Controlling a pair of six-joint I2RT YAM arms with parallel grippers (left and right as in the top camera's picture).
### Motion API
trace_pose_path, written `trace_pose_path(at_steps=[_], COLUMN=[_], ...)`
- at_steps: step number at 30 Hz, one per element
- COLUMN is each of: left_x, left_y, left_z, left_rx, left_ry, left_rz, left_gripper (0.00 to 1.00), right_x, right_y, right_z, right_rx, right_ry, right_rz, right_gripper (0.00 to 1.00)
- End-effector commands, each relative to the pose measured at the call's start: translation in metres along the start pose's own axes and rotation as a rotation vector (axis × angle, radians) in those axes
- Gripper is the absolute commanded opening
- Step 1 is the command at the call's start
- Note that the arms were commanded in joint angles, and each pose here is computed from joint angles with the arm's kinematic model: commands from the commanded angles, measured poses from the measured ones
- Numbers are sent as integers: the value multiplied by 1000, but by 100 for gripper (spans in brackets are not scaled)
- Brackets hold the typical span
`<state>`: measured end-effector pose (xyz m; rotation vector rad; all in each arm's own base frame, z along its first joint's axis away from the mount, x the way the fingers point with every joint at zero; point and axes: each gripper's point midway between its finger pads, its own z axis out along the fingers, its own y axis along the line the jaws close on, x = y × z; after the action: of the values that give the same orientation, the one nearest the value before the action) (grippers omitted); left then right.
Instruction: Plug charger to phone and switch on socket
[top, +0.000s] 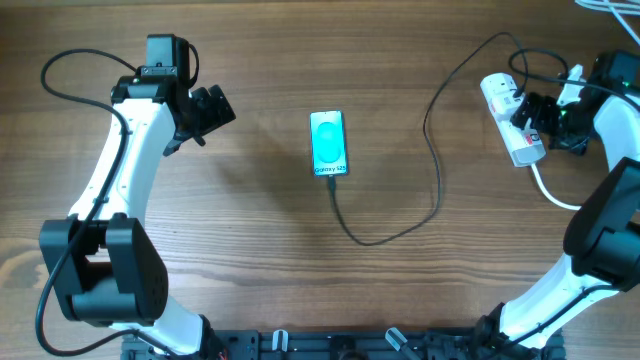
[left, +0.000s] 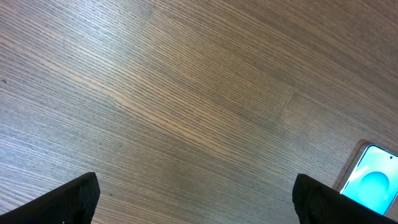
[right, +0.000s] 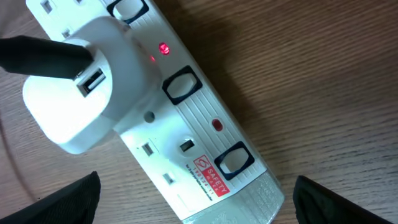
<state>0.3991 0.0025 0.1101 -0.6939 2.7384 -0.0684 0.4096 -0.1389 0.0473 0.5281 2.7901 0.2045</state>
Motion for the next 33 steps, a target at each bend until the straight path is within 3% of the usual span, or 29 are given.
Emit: trace_pose_path(at_steps=[1,18,33], left_x=[-7,-7,-7], left_y=[1,1,1], left_z=[-5,-5,-5], left_rx=[-4,-4,-5], left_ry=[-24,-24,-22], left_rz=[3,3,3], left_gripper=[100,100,100], right_x=[-1,-44,-45], right_y=[-2,-2,-2], right_z=[3,-1,-1], right_rx=[19,22,22], right_ry=[-7,-182,-185], right_rz=[-25,-58,-59], right_gripper=[100,100,100])
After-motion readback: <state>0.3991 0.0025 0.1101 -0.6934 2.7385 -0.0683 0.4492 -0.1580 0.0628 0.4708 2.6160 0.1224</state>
